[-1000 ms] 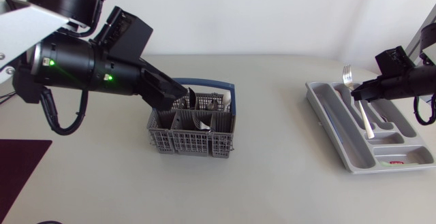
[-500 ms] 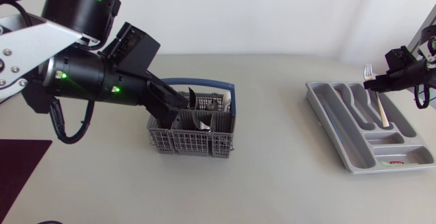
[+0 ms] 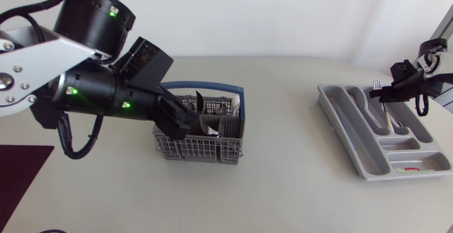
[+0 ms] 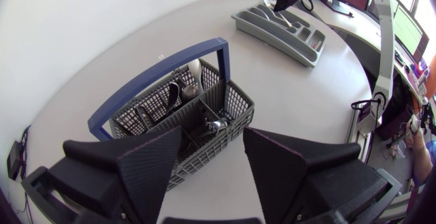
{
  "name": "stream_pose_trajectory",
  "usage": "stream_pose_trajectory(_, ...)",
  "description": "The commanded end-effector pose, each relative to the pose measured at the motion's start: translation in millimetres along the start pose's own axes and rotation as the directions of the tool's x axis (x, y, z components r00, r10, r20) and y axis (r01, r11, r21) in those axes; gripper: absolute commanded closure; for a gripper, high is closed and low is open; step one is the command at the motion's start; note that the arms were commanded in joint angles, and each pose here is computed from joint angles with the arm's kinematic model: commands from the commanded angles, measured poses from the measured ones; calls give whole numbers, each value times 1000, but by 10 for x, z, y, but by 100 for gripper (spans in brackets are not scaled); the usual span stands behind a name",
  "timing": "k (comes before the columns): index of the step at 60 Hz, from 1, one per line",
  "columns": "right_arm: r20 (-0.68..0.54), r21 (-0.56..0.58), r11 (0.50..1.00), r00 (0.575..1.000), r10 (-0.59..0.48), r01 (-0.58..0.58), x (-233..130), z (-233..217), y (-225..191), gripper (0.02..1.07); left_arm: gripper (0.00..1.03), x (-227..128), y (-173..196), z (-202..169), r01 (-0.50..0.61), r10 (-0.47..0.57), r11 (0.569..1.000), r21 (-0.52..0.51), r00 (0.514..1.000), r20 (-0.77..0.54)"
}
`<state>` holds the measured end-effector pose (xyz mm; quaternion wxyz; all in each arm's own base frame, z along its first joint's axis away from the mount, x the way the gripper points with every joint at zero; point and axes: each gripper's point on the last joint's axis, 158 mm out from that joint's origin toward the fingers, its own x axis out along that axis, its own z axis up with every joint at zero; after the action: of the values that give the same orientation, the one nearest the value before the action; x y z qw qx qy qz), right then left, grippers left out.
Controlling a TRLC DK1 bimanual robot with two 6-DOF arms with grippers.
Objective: Sort the cutlery from the basket into the organizer compartments.
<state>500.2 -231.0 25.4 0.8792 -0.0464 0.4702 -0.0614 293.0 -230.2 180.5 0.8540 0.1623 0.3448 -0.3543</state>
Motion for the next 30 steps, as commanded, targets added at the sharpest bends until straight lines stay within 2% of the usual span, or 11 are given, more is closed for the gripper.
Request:
stream_pose_trajectory(1, -1, 21, 1000, 1000, -12, 12, 108, 7, -49, 99, 41, 41, -35, -86, 5, -4, 1000, 10, 1000, -18)
stream_pose_trajectory(11, -27, 20, 999, 999, -32, 33, 214, -70, -57, 95, 41, 52, -85, -101, 14, -13, 1000, 17, 1000, -22)
stream_pose_trajectory(30, -39, 21, 999, 998, -43, 44, 224, -170, -32, 65, 41, 75, -89, -167, 8, -8, 1000, 20, 999, -36)
